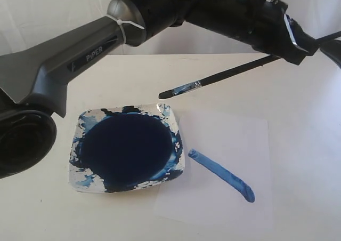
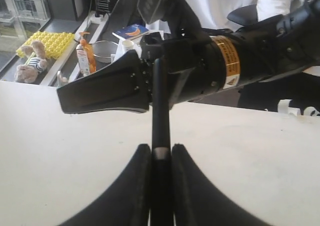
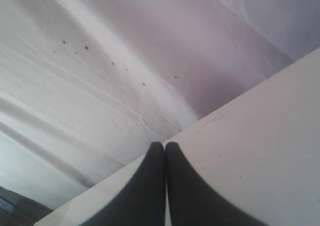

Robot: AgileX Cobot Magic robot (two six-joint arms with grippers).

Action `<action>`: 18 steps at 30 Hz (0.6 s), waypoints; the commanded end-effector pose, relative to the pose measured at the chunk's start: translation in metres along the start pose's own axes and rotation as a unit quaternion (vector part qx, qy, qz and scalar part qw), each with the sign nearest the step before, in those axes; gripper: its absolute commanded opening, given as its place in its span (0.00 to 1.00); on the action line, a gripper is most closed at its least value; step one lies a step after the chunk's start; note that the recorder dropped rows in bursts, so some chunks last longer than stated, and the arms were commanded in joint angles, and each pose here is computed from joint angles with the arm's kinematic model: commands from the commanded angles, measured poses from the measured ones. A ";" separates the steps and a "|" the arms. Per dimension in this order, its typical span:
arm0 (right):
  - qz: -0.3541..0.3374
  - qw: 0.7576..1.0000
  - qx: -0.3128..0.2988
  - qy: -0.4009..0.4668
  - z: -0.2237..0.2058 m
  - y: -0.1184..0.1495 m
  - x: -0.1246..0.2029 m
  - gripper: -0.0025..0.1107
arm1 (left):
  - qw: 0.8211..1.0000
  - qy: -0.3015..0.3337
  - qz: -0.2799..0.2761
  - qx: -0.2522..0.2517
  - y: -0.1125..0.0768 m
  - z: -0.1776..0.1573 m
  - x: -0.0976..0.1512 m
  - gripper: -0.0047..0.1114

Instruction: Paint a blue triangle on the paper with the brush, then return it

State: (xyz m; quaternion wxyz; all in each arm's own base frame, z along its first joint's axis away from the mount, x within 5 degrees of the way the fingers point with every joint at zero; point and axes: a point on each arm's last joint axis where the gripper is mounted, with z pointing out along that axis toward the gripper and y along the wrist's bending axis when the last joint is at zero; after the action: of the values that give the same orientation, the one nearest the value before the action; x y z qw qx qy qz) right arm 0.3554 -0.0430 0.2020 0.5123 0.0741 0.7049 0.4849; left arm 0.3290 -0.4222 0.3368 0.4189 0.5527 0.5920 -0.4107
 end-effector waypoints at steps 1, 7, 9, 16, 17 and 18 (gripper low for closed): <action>0.006 1.000 -0.004 0.005 -0.003 0.002 0.007 0.02 | 1.000 -0.014 0.003 -0.023 0.008 0.005 0.004 0.04; 0.002 1.000 -0.011 0.027 0.003 0.007 0.021 0.02 | 0.999 -0.001 -0.002 -0.035 0.015 0.016 0.021 0.04; -0.002 0.999 -0.017 0.039 0.006 0.009 0.026 0.02 | 0.999 0.007 -0.005 -0.034 0.018 0.021 0.029 0.04; -0.007 0.999 -0.022 0.049 0.009 0.012 0.029 0.02 | 0.999 0.009 -0.010 -0.048 0.024 0.028 0.039 0.04; -0.007 0.999 -0.022 0.049 0.009 0.012 0.029 0.02 | 0.999 0.008 -0.010 -0.050 0.024 0.028 0.039 0.04; -0.007 0.999 -0.022 0.049 0.009 0.012 0.029 0.02 | 0.999 0.007 -0.010 -0.049 0.024 0.028 0.039 0.04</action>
State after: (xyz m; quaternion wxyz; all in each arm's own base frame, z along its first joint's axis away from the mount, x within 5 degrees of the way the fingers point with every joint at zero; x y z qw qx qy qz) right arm 0.3468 -0.0154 0.1891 0.4770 0.0460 0.7225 0.4983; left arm 0.3532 -0.4362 0.2848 0.4283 0.5284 0.6277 -0.3785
